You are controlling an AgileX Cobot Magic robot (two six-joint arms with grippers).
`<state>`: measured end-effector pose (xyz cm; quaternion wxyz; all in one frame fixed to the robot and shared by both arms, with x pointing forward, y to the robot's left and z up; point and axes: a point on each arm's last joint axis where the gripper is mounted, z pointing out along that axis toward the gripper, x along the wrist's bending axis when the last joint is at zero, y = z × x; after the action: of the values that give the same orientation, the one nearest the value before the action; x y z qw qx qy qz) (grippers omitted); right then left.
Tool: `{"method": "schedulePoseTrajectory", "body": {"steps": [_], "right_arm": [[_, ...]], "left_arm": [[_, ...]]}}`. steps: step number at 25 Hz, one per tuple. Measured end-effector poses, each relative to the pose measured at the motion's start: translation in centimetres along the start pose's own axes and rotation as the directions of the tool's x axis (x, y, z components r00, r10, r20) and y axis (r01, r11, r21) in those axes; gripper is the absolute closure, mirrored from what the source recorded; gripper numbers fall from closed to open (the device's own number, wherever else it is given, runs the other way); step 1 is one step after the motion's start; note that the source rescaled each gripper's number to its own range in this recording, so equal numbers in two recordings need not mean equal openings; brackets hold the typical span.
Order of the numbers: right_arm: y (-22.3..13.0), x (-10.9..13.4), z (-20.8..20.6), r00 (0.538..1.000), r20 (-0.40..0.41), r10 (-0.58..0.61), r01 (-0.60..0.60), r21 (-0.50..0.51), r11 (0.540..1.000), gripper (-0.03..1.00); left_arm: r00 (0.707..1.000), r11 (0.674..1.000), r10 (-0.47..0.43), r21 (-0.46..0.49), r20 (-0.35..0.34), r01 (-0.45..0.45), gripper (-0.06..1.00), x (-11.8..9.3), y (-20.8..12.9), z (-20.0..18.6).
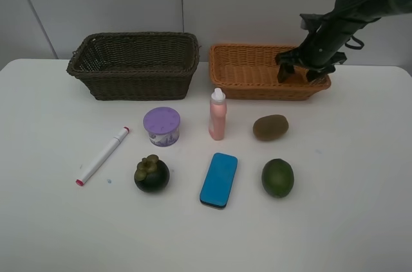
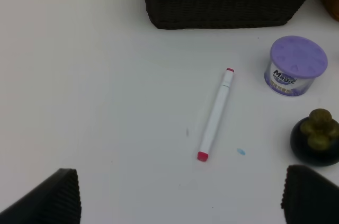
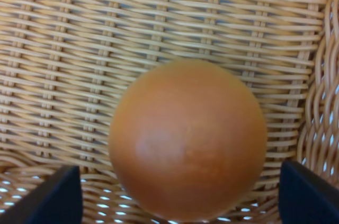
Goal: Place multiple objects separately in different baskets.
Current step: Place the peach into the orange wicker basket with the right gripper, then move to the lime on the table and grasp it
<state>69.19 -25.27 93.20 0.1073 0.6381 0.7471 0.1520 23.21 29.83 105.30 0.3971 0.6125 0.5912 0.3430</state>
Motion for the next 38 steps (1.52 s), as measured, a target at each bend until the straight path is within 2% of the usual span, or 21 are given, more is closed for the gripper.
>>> {"method": "schedulePoseTrajectory", "body": {"steps": [10, 14, 17, 22, 27, 33, 38], "right_arm": [[0.3, 0.0, -0.9, 1.000, 0.001, -0.002, 0.002, -0.021, 1.000, 0.13], [1.1, 0.2, -4.8, 1.000, 0.005, -0.008, 0.009, -0.093, 0.996, 0.13], [1.0, 0.4, -7.2, 1.000, 0.002, -0.012, 0.012, -0.097, 0.995, 0.13], [-0.2, 0.8, -10.7, 1.000, -0.012, -0.015, 0.015, -0.009, 1.000, 0.14], [-1.5, 1.3, -12.3, 1.000, -0.017, 0.026, -0.024, 0.107, 0.994, 0.19], [-3.3, 3.9, -13.0, 0.999, -0.036, -0.021, 0.026, 0.146, 0.989, 0.20], [-6.6, 6.2, -13.1, 0.998, -0.052, -0.039, 0.047, 0.177, 0.983, 0.20]], "left_arm": [[1.000, 1.000, 0.000, 0.000, 0.000, 0.000, -0.05, 0.0, 0.0, 0.0], [1.000, 1.000, 0.000, 0.000, 0.000, 0.000, -0.05, 0.0, 0.0, 0.0], [1.000, 1.000, 0.000, 0.000, 0.000, 0.000, -0.05, 0.0, 0.0, 0.0], [1.000, 1.000, 0.000, 0.000, 0.000, 0.000, -0.05, 0.0, 0.0, 0.0], [1.000, 1.000, 0.000, 0.000, 0.000, 0.000, -0.05, 0.0, 0.0, 0.0], [1.000, 1.000, 0.000, 0.000, 0.000, 0.000, -0.05, 0.0, 0.0, 0.0], [1.000, 1.000, 0.000, 0.000, 0.000, 0.000, -0.05, 0.0, 0.0, 0.0]]}}
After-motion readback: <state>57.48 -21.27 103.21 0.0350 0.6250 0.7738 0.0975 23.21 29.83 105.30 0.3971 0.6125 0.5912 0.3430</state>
